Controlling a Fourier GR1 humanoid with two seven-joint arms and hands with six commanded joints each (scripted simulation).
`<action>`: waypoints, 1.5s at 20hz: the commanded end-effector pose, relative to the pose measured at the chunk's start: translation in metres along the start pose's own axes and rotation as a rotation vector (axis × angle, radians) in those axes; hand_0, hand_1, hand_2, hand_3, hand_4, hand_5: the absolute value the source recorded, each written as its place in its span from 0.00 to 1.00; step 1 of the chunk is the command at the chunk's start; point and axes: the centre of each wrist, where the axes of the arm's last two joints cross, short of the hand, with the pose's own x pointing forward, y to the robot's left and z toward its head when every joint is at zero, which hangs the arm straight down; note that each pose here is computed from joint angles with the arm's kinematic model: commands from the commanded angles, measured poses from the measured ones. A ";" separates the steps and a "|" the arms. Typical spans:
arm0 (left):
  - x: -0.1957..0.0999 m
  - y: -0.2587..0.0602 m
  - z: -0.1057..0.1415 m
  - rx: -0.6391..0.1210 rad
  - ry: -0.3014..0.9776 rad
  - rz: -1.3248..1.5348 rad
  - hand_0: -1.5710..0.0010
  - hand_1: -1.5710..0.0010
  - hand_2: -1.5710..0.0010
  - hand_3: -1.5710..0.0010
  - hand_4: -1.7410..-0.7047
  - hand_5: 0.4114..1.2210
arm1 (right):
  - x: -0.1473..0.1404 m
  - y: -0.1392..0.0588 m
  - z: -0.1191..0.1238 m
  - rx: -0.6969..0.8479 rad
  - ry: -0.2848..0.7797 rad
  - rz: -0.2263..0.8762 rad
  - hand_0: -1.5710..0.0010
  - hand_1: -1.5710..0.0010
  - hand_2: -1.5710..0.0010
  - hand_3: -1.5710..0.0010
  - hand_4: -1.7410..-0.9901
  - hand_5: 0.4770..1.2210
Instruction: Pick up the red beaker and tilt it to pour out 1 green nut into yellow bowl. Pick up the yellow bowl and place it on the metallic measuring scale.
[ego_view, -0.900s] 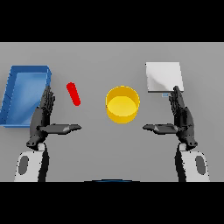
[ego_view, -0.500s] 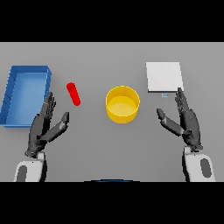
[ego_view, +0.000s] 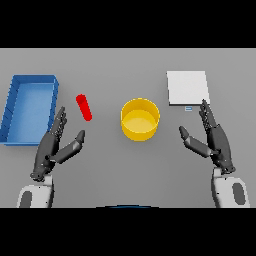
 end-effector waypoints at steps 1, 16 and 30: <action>-0.004 -0.001 -0.002 -0.008 0.016 -0.001 1.00 1.00 1.00 1.00 0.54 0.30 | 0.000 0.002 -0.002 0.009 -0.002 -0.006 1.00 1.00 1.00 1.00 0.61 0.19; -0.030 -0.015 -0.095 0.013 0.039 -0.038 1.00 1.00 1.00 1.00 0.50 0.28 | 0.002 -0.005 -0.004 0.010 0.001 0.010 1.00 1.00 1.00 1.00 0.59 0.21; -0.040 -0.033 -0.134 0.054 0.002 0.008 0.63 0.65 0.65 0.73 0.31 0.46 | 0.002 -0.002 -0.008 -0.008 0.010 0.014 1.00 1.00 1.00 1.00 0.60 0.23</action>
